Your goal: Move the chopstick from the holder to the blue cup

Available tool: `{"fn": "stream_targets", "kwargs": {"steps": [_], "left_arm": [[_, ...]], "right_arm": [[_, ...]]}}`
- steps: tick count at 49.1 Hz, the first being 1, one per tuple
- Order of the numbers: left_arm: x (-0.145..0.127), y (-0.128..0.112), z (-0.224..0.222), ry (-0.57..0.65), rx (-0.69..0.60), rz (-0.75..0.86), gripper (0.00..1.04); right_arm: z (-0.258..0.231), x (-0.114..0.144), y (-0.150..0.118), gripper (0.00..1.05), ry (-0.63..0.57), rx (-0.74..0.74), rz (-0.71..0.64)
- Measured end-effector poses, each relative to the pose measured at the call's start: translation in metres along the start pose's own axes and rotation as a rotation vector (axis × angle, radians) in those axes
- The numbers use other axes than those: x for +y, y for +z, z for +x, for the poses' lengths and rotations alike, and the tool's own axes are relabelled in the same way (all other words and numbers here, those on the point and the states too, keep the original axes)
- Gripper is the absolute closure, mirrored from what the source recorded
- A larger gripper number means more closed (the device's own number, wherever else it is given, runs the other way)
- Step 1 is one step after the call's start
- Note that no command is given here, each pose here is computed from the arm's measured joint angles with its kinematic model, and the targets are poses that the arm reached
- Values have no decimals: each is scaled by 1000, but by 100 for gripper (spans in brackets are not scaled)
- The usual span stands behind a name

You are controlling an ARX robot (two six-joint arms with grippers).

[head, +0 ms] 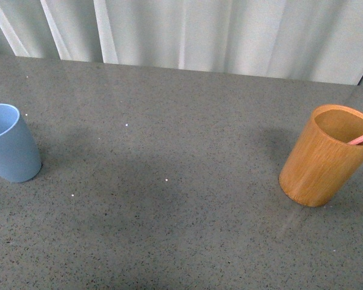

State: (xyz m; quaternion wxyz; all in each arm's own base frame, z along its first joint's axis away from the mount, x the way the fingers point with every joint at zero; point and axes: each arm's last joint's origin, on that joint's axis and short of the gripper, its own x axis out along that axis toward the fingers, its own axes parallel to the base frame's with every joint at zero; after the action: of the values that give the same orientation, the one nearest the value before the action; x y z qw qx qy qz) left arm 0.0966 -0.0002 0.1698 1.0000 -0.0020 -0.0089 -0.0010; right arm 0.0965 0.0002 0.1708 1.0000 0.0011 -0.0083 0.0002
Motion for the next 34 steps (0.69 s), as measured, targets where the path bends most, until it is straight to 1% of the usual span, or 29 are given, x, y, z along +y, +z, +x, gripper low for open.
{"fn": "stream_targets", "kwargs": {"steps": [12, 14, 16, 17, 18, 19, 23, 26, 30, 34], "left_arm": [[0, 0, 0, 12, 7, -3, 7], [0, -2, 1, 73, 69, -30, 7], [1, -3, 2, 164, 173, -66, 7], [1, -3, 2, 184, 196, -73, 7], [2, -4, 5, 241, 252, -80, 7], [3, -5, 6, 256, 276, -87, 7], [5, -2, 14, 244, 335, -130, 7], [7, 2, 19, 237, 346, -143, 7], [14, 21, 38, 218, 347, -164, 7], [20, 30, 55, 218, 386, -151, 7]], "right_arm": [[0, 0, 0, 10, 0, 0, 0], [0, 0, 0, 10, 0, 0, 0], [0, 0, 0, 10, 0, 0, 0], [0, 0, 0, 10, 0, 0, 0], [0, 0, 0, 10, 0, 0, 0], [0, 0, 0, 10, 0, 0, 0], [0, 0, 0, 10, 0, 0, 0], [0, 0, 0, 10, 0, 0, 0], [0, 0, 0, 10, 0, 0, 0], [0, 0, 0, 10, 0, 0, 0]]}}
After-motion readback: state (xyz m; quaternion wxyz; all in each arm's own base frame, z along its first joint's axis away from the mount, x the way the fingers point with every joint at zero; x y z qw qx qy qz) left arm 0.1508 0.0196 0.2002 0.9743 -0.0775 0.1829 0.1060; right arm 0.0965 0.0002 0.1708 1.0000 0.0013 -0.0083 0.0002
